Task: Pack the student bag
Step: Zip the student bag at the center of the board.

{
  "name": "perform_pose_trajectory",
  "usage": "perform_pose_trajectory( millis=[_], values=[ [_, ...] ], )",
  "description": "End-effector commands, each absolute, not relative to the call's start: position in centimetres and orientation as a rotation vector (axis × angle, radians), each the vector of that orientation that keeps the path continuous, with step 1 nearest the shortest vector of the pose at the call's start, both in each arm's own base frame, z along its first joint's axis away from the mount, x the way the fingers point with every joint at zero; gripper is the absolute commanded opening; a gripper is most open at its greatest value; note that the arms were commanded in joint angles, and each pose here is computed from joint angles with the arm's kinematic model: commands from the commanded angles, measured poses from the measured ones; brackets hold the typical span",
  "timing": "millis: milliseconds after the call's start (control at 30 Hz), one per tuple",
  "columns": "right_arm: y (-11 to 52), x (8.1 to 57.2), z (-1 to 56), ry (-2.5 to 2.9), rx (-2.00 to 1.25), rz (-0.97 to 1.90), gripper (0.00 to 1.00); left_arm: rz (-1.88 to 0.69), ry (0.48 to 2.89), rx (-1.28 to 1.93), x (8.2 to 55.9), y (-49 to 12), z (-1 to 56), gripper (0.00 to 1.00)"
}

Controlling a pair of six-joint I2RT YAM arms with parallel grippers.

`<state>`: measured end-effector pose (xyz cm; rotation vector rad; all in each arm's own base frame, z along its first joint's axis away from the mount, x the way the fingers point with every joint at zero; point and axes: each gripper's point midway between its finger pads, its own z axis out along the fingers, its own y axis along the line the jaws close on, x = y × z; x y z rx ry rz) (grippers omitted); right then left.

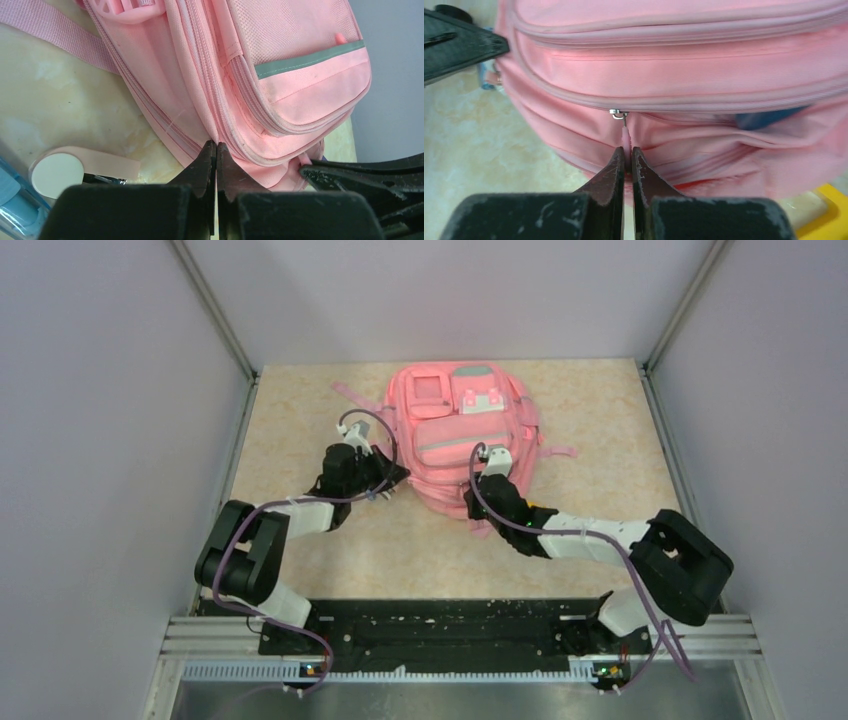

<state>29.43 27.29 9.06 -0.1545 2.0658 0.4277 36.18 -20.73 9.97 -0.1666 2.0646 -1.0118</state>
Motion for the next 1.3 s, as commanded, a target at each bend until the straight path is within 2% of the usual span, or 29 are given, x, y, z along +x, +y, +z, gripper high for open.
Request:
perform_pose_trajectory(
  millis=[0, 367, 500, 633, 667, 700, 767, 833, 933, 1000, 1133, 1267],
  values=[
    [19.8, 29.9, 6.4, 2.142, -0.078, 0.137, 0.00, -0.872, 1.923, -0.194, 40.0, -18.2, 13.3, 0.00],
    [15.0, 33.3, 7.1, 2.091, 0.060, 0.063, 0.00, -0.788, 1.947, -0.153, 41.1, -17.4, 13.0, 0.00],
    [15.0, 34.2, 8.0, 2.074, 0.067, 0.100, 0.00, -0.752, 1.954, -0.131, 41.1, -17.1, 13.1, 0.00],
    [17.9, 34.1, 10.5, 2.027, -0.074, 0.274, 0.00, -0.738, 1.965, -0.038, 40.6, -17.4, 13.3, 0.01],
    [18.2, 33.9, 10.9, 2.035, -0.094, 0.291, 0.07, -0.739, 1.967, -0.004, 40.4, -17.5, 13.4, 0.07],
    [18.3, 33.7, 11.5, 2.040, -0.100, 0.298, 0.20, -0.738, 1.967, 0.031, 40.2, -17.7, 13.6, 0.17],
    [18.0, 33.4, 12.5, 2.050, -0.102, 0.289, 0.53, -0.727, 1.960, 0.094, 39.7, -17.8, 14.1, 0.41],
    [17.4, 33.1, 13.4, 2.055, -0.091, 0.283, 0.69, -0.702, 1.948, 0.153, 39.3, -17.9, 15.0, 0.53],
    [16.6, 32.6, 14.1, 2.065, -0.040, 0.312, 0.79, -0.633, 1.920, 0.254, 38.8, -18.5, 16.4, 0.62],
    [16.3, 32.3, 14.4, 2.062, 0.008, 0.366, 0.83, -0.588, 1.887, 0.323, 38.5, -19.4, 17.6, 0.64],
    [15.1, 32.8, 15.5, 1.986, 0.176, 0.521, 0.84, -0.579, 1.837, 0.410, 38.4, -22.5, 19.1, 0.68],
    [15.0, 33.8, 16.7, 1.897, 0.303, 0.724, 0.84, -0.629, 1.889, 0.236, 40.6, -23.6, 19.3, 0.69]
  ],
)
